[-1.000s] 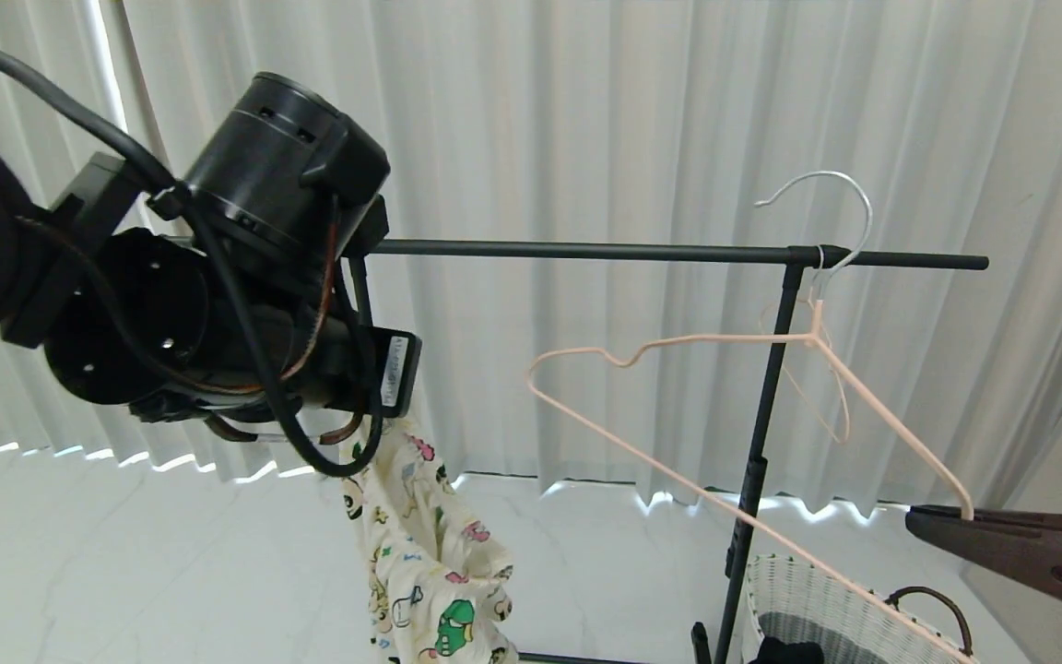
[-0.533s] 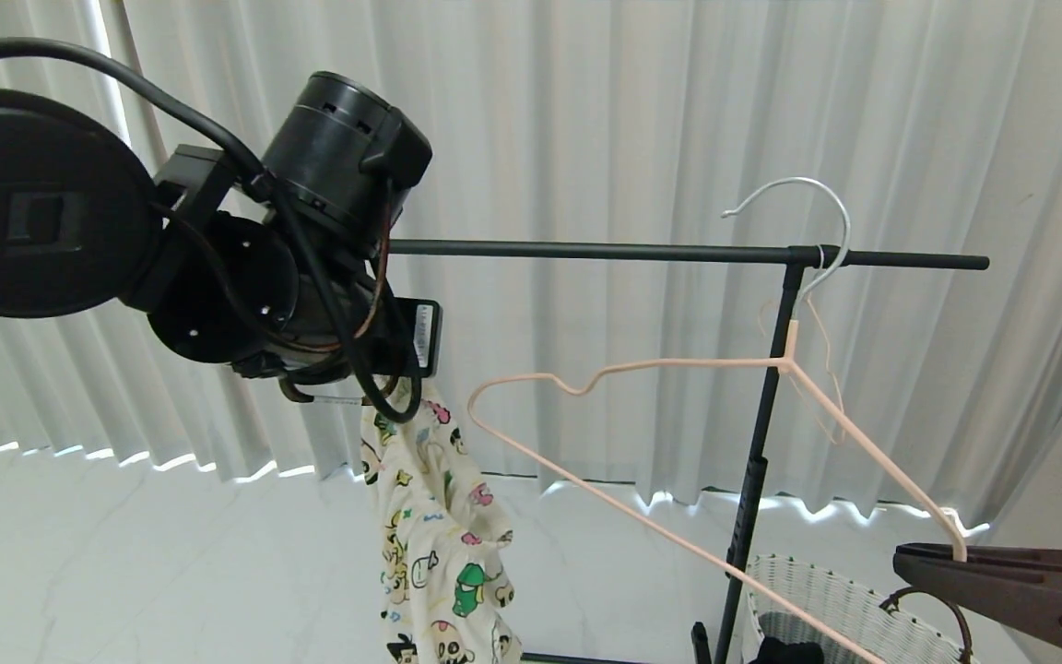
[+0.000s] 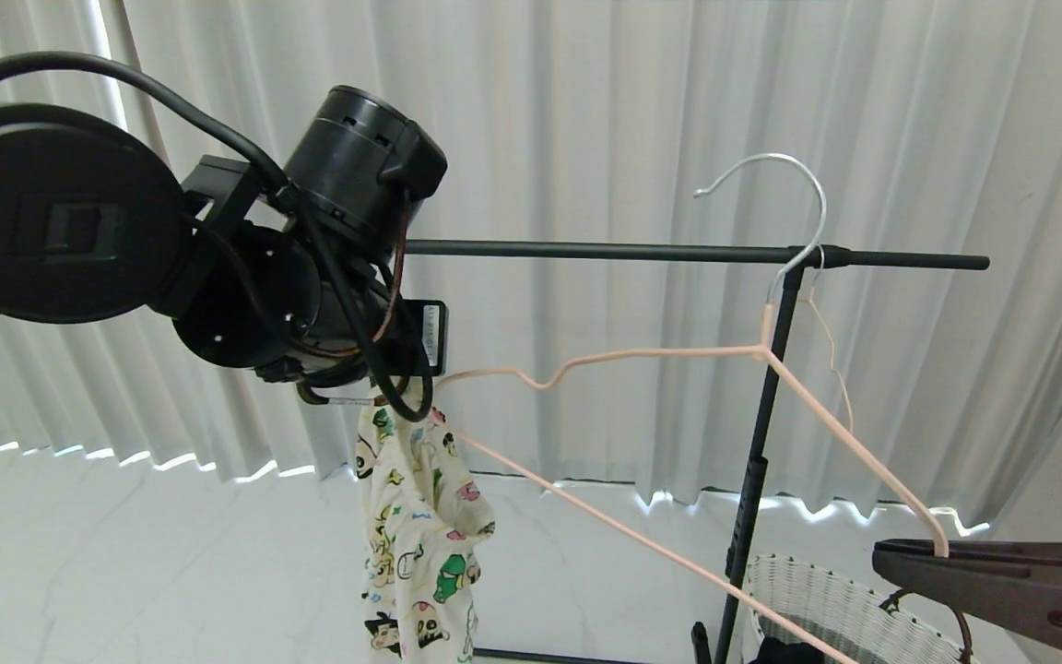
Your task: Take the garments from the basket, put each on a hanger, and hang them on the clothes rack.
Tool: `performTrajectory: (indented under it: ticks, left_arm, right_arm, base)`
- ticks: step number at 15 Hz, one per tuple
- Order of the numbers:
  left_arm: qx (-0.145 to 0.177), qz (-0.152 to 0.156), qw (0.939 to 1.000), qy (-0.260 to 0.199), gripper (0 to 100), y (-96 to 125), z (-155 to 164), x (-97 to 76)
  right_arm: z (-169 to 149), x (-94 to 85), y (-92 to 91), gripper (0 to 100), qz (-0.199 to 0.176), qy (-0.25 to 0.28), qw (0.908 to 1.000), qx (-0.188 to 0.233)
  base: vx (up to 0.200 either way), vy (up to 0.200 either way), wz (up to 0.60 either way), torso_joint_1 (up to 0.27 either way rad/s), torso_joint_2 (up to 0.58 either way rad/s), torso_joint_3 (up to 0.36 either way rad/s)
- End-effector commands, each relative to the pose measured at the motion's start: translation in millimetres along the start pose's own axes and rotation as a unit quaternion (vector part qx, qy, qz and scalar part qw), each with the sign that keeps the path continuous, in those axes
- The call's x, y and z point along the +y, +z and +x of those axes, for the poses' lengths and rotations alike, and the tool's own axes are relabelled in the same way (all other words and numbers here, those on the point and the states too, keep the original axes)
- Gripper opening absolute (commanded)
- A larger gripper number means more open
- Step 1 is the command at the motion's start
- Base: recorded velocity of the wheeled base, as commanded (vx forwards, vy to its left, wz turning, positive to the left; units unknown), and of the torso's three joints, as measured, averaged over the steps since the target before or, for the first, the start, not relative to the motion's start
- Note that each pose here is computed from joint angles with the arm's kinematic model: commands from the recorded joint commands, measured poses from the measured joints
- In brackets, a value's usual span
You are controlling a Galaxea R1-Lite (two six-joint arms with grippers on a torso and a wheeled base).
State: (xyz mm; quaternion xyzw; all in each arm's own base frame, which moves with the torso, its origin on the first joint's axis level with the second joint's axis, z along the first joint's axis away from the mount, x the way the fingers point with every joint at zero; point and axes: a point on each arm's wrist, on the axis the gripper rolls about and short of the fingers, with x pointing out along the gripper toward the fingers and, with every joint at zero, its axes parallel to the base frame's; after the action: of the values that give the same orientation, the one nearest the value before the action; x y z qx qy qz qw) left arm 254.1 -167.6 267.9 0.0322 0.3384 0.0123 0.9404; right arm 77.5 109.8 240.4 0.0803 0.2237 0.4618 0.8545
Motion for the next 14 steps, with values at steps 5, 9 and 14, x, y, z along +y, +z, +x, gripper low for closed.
performTrajectory:
  ticks: [5,9,14]
  left_arm:
    - [-0.010,-0.007,0.9998,-0.013,0,0,-7,-5.1]
    - [-0.026,-0.012,0.9995,-0.013,0,2,-11,-6.7]
    - [-0.052,-0.040,0.9965,-0.052,0,8,-30,-25.1]
  right_arm:
    - [33,-1.7,5.6,0,0.003,-0.001,1.0000,-0.002]
    - [41,-2.4,8.2,0,0.003,-0.003,0.9999,-0.013]
    - [62,-3.6,10.9,0,0.002,0.001,0.9998,-0.022]
  base:
    - [0.000,0.000,0.00,0.000,0.00,0.000]
    - [0.000,0.000,0.00,0.000,0.00,0.000]
    - [0.000,0.000,0.00,0.000,0.00,0.000]
